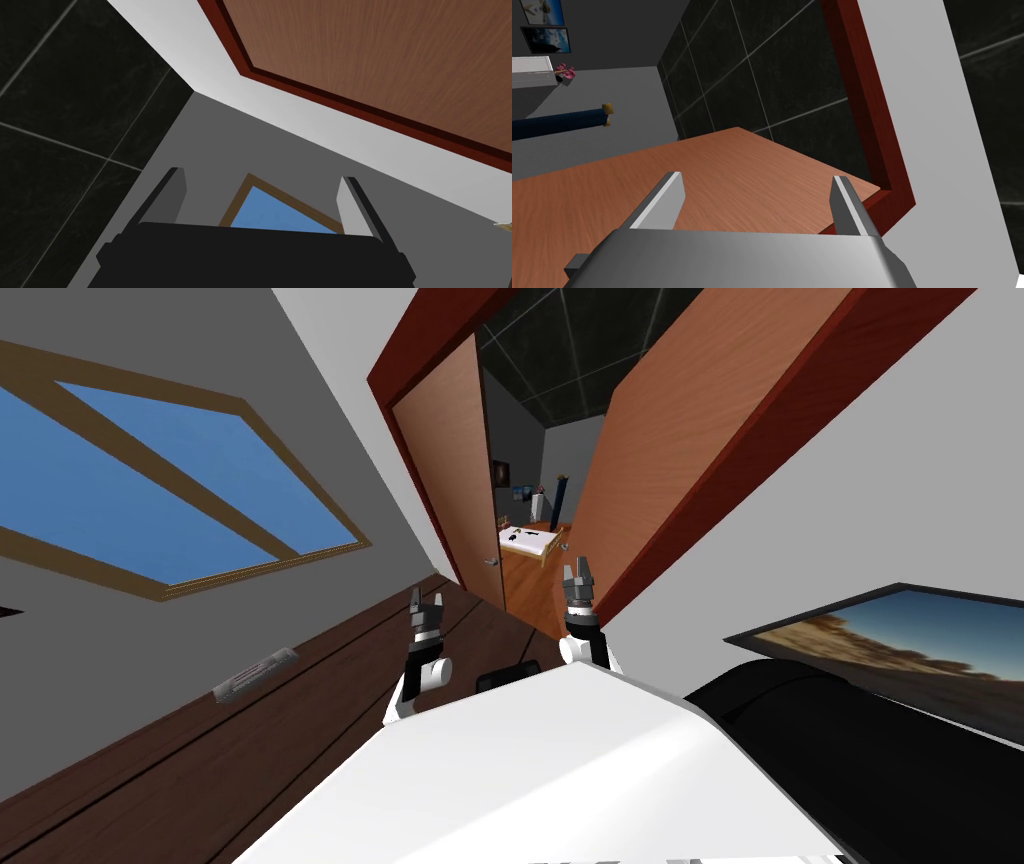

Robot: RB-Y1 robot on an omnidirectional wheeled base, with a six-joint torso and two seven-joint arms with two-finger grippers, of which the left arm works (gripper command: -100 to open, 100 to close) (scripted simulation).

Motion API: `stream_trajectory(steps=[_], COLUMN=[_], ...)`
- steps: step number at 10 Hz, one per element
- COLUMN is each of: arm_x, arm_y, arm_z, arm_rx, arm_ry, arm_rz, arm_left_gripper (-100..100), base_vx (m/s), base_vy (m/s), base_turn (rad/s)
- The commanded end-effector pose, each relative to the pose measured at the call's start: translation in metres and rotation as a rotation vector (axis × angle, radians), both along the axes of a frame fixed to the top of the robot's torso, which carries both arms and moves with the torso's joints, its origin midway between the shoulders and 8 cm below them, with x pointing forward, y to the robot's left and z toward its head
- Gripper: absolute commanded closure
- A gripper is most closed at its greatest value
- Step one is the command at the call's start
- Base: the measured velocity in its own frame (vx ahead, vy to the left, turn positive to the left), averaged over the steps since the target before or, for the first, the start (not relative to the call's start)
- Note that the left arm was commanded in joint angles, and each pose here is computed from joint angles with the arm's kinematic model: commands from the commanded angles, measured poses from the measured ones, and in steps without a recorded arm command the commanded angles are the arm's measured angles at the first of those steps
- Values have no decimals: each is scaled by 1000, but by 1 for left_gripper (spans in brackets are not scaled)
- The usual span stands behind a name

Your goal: Push the door open

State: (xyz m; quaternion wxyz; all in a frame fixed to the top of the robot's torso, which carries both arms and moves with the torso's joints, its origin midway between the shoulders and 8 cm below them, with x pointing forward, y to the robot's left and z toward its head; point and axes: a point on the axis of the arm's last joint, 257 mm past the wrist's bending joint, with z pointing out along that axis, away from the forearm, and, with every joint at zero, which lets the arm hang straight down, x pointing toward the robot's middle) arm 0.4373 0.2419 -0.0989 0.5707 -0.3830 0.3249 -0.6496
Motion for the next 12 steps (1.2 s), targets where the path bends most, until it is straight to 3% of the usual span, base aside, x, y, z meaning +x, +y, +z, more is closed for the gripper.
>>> stream_trajectory(steps=[1, 12], arm_x=[4, 34], arm_y=[-3, -28], arm_z=[-11, -87], arm_rx=[2, 21], arm_ry=[16, 134], arm_rz=[-9, -67], arm_left_gripper=[-100, -100], base_vx=[94, 87], base_vy=[50, 55], base_turn=[-95, -122])
